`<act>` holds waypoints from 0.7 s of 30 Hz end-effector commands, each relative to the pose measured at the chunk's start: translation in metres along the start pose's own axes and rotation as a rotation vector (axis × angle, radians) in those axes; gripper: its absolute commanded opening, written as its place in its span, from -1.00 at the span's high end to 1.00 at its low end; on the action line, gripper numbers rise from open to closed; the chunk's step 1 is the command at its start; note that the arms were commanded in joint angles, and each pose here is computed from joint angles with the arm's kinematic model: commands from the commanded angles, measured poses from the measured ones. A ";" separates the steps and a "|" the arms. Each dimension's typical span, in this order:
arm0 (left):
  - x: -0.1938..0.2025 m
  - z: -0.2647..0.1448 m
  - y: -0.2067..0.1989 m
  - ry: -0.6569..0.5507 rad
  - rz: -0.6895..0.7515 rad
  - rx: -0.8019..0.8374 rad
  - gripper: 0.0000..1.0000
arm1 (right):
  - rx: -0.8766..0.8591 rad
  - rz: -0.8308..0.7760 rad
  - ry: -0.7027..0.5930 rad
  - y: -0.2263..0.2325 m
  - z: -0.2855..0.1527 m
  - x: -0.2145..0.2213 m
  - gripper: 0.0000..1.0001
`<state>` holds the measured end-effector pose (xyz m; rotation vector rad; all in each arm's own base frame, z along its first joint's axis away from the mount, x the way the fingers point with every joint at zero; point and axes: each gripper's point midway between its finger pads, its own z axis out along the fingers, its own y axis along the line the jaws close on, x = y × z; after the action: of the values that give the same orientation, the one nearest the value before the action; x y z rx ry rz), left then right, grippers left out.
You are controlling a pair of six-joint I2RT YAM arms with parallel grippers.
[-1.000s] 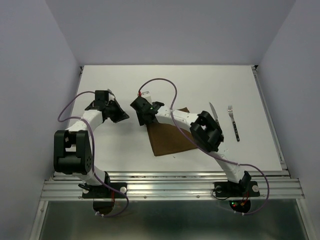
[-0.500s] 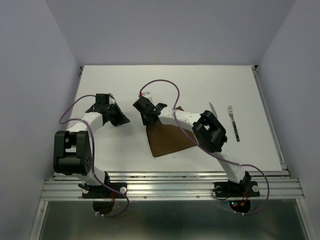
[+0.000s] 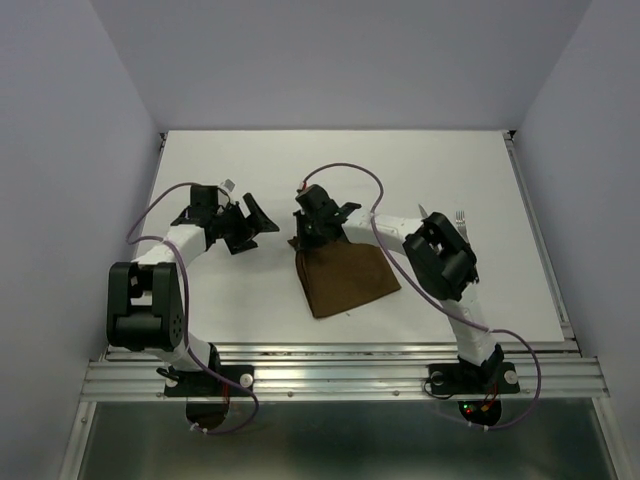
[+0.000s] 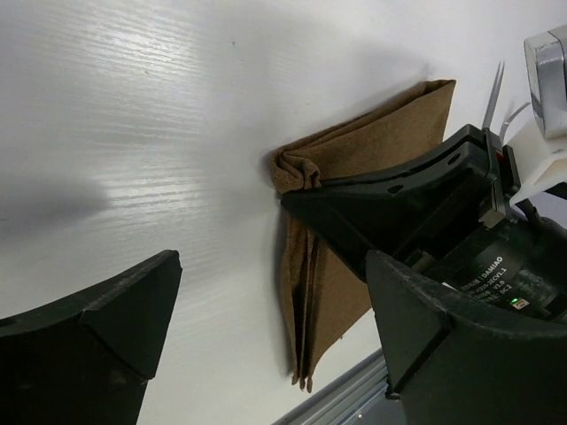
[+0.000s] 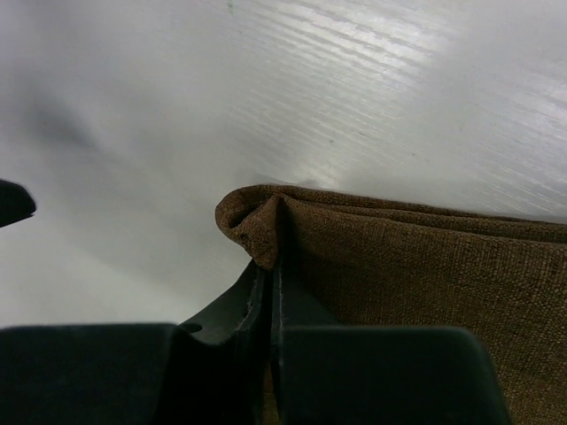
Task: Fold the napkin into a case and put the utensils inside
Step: Pick up the lower triangle-folded napkin from the center of the board.
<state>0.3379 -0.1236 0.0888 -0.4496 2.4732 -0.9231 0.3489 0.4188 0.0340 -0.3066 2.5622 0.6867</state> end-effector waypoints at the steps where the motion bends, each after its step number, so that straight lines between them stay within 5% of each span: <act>1: 0.006 0.007 -0.010 0.046 0.021 0.077 -0.97 | -0.173 0.001 -0.042 0.038 -0.024 -0.019 0.99; 21: 0.023 0.051 -0.012 0.144 -0.172 0.121 -0.65 | -0.275 -0.005 -0.014 0.045 -0.033 -0.014 0.99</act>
<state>0.3443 -0.1638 0.0536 -0.5657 2.5351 -1.1655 0.3285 0.4330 0.0444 -0.3827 2.5616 0.9452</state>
